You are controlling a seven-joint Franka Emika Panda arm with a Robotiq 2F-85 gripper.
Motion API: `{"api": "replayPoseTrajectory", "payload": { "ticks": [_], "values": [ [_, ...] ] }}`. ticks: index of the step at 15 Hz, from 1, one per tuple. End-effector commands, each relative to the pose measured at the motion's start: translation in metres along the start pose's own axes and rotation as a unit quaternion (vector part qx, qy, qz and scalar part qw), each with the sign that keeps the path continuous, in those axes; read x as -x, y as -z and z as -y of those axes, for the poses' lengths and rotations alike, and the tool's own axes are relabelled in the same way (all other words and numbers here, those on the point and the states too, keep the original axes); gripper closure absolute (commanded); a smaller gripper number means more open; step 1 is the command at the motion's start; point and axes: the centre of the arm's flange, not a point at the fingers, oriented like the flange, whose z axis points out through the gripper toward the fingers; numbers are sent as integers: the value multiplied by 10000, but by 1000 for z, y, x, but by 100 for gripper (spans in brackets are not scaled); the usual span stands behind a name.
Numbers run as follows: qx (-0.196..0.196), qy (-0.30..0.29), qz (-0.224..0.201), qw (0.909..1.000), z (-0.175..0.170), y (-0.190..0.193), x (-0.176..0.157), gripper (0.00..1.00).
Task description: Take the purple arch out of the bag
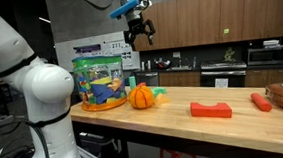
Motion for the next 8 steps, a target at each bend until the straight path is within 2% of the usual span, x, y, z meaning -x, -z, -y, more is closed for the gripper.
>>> {"api": "replayPoseTrajectory", "payload": {
  "ticks": [1, 8],
  "values": [
    [358, 310, -85, 9988, 28, 25, 1, 0],
    [909, 842, -454, 9913, 101, 65, -8, 0]
  ]
}}
